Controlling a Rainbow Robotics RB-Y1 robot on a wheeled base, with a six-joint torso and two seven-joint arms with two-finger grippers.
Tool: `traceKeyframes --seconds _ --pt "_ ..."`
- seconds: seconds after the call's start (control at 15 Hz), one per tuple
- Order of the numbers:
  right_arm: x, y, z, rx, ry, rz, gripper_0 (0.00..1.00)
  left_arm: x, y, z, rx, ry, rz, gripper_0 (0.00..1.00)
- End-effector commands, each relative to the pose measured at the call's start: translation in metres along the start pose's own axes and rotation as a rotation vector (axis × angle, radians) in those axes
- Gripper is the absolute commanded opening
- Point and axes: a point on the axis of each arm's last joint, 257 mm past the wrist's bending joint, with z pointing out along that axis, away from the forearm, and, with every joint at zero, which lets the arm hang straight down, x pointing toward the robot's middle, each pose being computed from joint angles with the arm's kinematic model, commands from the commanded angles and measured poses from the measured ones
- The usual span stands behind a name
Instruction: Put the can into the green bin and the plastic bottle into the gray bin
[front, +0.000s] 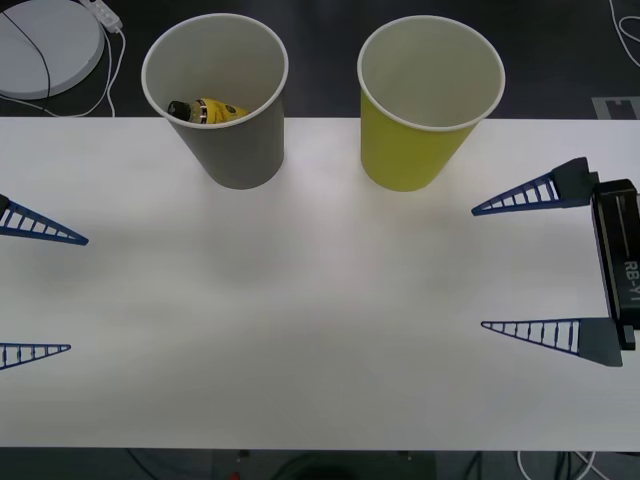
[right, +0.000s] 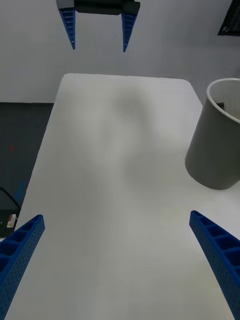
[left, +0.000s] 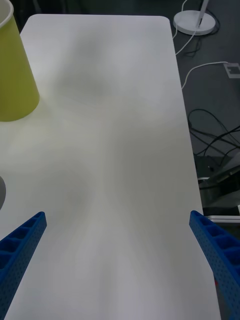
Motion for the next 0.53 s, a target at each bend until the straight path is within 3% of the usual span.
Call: traceKeyframes --seconds 0.07,0.4,0.53 --pt "0.006 -0.001 -0.011 0.024 0.015 0.038 1.00 0.000 0.000 0.000 0.000 0.000 0.000 1.00" --pt "0.017 -0.003 -0.026 0.047 0.029 0.114 1.00 0.000 0.000 0.000 0.000 0.000 0.000 1.00" --pt "0.017 -0.003 -0.033 0.040 0.029 0.115 1.00 0.000 0.000 0.000 0.000 0.000 0.000 1.00"
